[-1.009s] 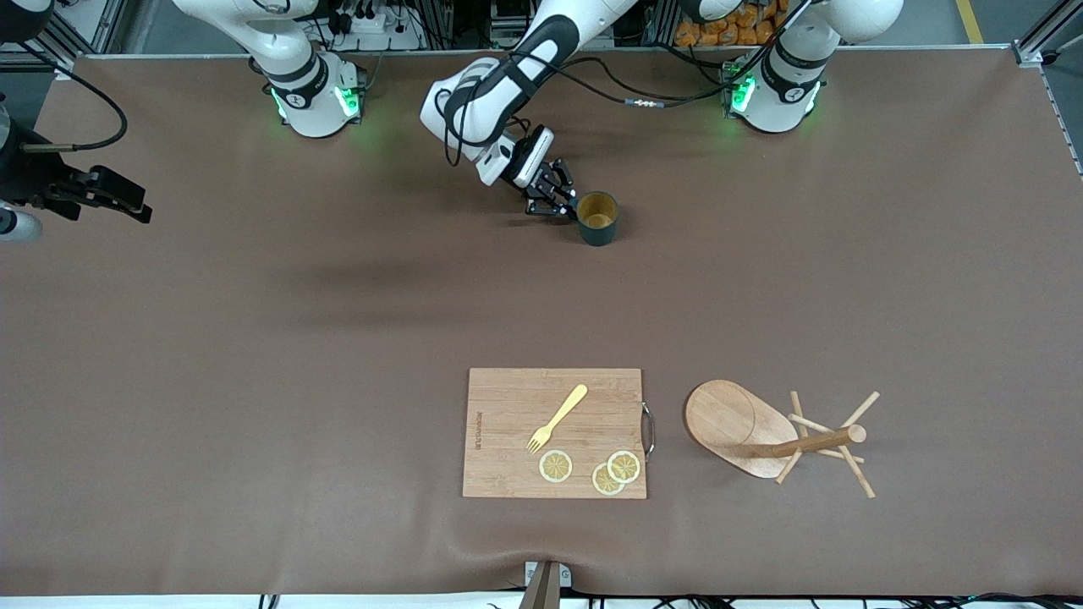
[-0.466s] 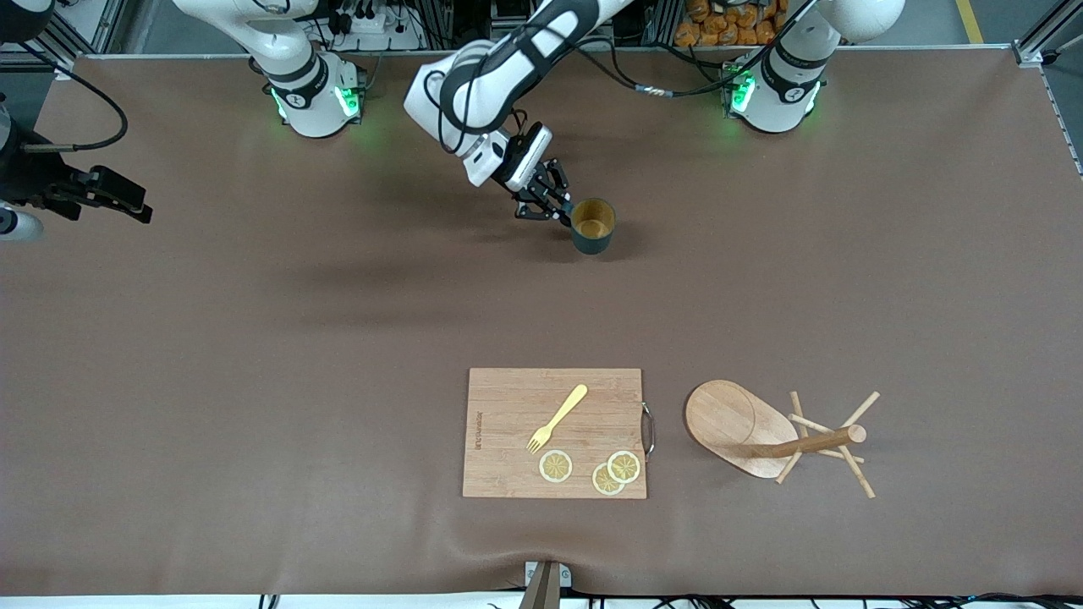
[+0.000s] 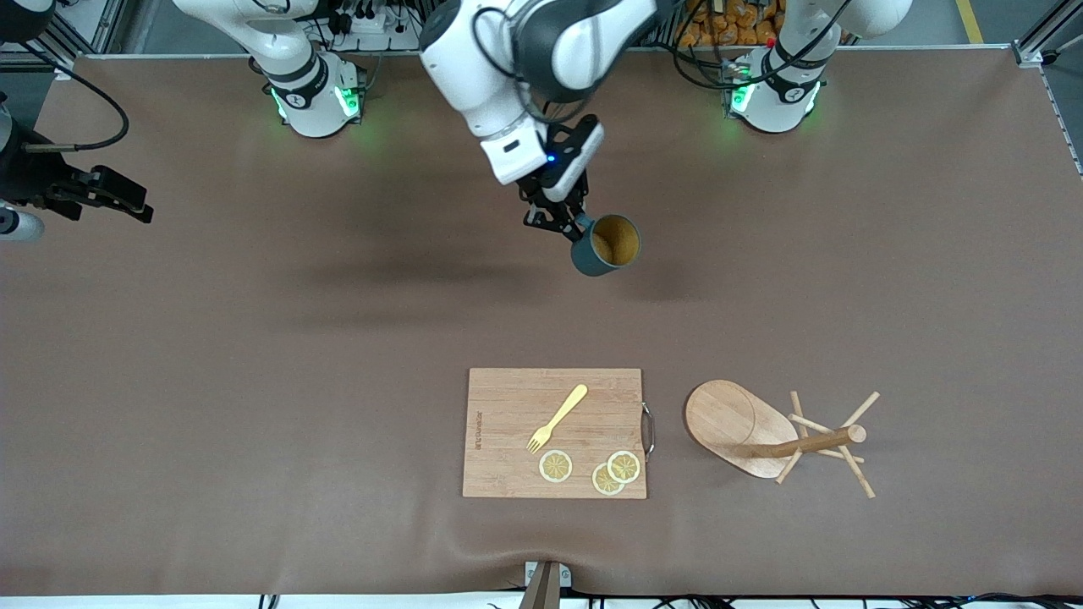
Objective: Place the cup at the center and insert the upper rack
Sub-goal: 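Lift the mug with the left gripper toward the mug-tree stand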
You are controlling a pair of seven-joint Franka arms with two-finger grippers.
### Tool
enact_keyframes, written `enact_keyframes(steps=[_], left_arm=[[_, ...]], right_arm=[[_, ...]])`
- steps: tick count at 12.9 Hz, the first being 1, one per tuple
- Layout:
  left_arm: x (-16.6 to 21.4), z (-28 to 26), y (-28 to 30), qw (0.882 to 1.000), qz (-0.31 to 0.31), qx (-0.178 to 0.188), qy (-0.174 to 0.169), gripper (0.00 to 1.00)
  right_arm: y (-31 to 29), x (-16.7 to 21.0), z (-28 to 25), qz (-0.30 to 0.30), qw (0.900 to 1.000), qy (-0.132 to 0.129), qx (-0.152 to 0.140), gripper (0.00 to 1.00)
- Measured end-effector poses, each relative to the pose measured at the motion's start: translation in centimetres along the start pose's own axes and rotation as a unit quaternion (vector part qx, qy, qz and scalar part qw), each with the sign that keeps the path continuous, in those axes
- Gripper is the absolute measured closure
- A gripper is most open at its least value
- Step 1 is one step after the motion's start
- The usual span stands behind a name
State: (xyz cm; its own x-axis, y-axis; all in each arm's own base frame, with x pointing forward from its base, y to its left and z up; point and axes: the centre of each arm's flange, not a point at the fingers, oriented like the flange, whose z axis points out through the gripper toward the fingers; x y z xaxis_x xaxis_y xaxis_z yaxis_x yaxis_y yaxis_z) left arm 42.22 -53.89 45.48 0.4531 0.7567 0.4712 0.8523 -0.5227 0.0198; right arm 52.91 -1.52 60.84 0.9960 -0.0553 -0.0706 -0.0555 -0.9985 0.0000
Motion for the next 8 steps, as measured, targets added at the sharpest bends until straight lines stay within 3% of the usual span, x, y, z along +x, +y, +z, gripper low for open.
enact_keyframes(steps=[4, 8], left_arm=[[8.8, -0.9, 2.0, 0.996, -0.005, -0.015, -0.084, 0.79], [20.1, -1.5, 1.9, 0.985, 0.011, -0.027, -0.168, 0.79]], right_arm=[[0.0, 0.0, 0.0, 0.0, 1.0, 0.0, 0.0, 0.0], [0.1, 0.0, 0.0, 0.001, 1.0, 0.0, 0.0, 0.0]])
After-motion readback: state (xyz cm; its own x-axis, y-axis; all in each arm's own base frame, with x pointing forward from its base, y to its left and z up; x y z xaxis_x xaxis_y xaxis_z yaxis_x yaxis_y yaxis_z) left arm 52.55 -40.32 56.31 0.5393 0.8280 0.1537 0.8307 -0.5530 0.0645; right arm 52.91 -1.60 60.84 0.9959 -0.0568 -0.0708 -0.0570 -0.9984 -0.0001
